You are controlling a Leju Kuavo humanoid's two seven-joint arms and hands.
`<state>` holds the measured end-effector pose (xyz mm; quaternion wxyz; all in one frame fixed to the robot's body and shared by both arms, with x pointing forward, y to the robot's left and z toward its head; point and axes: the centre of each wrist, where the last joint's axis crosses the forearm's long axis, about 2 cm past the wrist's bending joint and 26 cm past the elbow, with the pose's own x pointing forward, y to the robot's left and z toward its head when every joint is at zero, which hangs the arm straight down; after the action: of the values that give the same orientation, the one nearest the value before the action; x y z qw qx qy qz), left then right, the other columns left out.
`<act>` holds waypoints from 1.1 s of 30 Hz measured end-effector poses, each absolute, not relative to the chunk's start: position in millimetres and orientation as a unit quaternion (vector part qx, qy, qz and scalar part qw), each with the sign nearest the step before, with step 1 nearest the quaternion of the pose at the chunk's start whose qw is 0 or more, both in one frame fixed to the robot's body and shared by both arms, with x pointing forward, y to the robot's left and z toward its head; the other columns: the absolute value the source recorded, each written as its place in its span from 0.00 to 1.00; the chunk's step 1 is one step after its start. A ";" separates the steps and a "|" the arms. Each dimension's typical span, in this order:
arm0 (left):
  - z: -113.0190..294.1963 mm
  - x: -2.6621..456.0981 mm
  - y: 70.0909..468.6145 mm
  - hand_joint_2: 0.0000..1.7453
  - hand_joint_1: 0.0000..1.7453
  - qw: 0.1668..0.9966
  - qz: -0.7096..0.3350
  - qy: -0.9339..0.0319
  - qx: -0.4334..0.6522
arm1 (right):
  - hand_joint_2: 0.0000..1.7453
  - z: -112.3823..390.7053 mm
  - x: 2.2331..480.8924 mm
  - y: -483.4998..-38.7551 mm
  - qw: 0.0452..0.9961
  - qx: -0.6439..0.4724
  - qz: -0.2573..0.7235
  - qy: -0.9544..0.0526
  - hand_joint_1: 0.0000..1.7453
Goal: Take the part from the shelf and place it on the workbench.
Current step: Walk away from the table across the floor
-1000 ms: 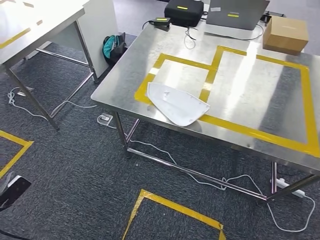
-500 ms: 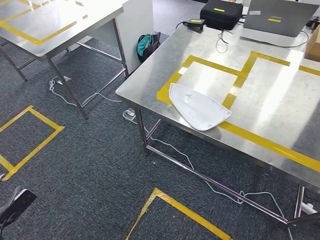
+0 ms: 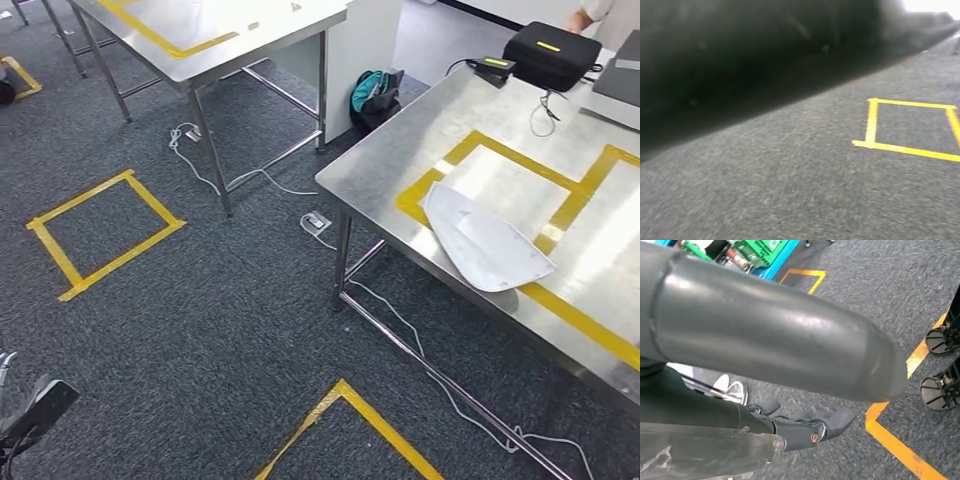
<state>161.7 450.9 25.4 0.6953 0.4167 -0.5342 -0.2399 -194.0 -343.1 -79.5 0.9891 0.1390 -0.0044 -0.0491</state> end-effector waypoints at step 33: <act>11.5 158.6 435.7 0.00 0.00 0.716 -0.231 -0.524 0.399 | 0.00 -80.1 -194.8 -335.3 0.989 0.137 -0.056 -0.005 0.00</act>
<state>158.6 435.7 11.5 0.7157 0.3992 -0.5242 -0.2314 -194.8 -335.3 -80.1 0.9889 0.1374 -0.0050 -0.0561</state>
